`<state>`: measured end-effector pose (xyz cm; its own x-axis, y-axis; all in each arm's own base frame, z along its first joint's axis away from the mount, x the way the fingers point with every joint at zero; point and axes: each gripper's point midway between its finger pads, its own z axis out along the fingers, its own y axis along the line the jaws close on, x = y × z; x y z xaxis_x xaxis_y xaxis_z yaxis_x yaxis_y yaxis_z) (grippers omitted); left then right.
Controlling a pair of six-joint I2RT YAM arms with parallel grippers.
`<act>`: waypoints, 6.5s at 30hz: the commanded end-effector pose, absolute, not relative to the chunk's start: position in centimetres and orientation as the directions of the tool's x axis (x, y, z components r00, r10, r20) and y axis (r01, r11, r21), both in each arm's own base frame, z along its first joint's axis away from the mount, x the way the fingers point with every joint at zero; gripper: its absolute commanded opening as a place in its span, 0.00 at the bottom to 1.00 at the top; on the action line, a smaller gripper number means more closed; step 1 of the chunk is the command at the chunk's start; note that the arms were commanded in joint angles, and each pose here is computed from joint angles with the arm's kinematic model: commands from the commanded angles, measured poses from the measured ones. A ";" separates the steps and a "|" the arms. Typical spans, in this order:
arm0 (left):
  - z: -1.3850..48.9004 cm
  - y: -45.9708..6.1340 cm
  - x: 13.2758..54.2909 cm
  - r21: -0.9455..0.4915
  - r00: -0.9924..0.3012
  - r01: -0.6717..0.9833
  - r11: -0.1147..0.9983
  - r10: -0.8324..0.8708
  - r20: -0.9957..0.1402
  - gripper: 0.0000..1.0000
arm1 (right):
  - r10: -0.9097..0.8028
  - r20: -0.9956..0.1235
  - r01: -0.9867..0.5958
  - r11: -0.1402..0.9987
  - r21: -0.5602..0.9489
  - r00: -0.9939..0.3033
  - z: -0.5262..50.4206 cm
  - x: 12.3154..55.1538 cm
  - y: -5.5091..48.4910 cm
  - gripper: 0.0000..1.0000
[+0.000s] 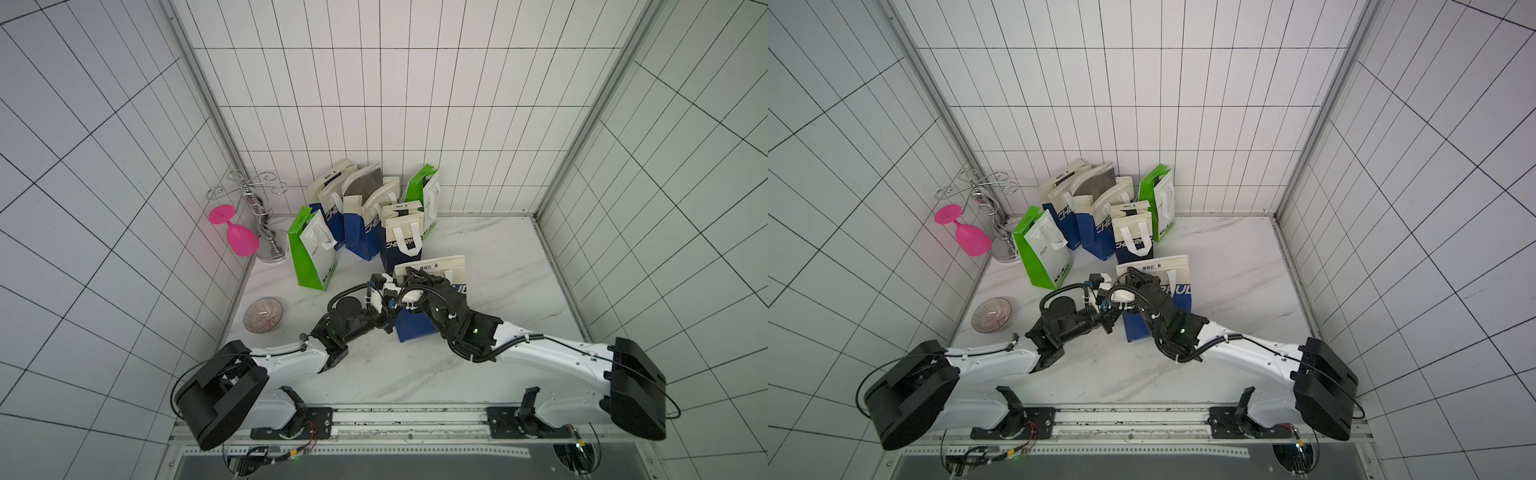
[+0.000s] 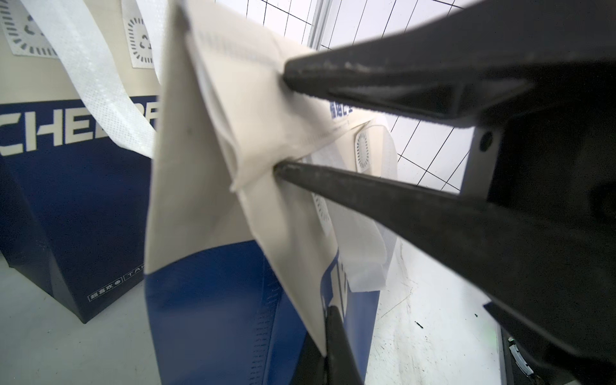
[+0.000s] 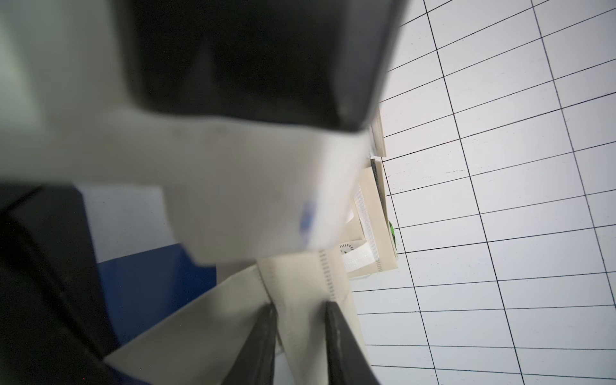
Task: Open the takeout bag
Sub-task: Open the takeout bag at the center of the board.
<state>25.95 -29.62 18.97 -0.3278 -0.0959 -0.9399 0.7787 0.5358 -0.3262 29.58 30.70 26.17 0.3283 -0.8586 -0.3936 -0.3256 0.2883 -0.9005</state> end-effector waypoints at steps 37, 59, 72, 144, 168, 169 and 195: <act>19.0 -29.7 25.0 -0.299 -0.317 0.797 0.524 -0.057 -0.947 0.00 | -0.677 -0.729 -0.472 0.614 -0.633 0.097 37.0 32.8 25.1 0.00; 17.0 -28.6 25.2 -0.318 -0.371 0.750 0.580 -0.030 -0.928 0.00 | -0.692 -0.717 -0.444 0.618 -0.649 0.085 40.4 33.4 24.4 0.00; 17.0 -28.5 25.2 -0.312 -0.368 0.746 0.588 -0.025 -0.929 0.00 | -0.695 -0.710 -0.498 0.579 -0.646 0.112 39.9 32.8 25.0 0.00; 17.8 -28.1 25.2 -0.316 -0.364 0.737 0.597 -0.042 -0.930 0.00 | -0.839 -0.543 -0.587 0.423 -0.691 0.034 34.5 29.1 23.9 0.00; 16.6 -27.7 25.6 -0.298 -0.382 0.714 0.633 -0.004 -0.924 0.00 | -0.901 -0.428 -0.529 0.332 -0.781 0.066 39.0 30.9 23.8 0.00; 16.4 -27.6 25.6 -0.297 -0.385 0.712 0.636 0.000 -0.923 0.00 | -0.905 -0.421 -0.522 0.327 -0.787 0.068 39.2 31.0 23.8 0.00; 15.6 -27.3 26.0 -0.274 -0.389 0.695 0.665 0.028 -0.921 0.00 | -0.924 -0.362 -0.521 0.251 -0.816 0.121 36.6 30.5 24.6 0.00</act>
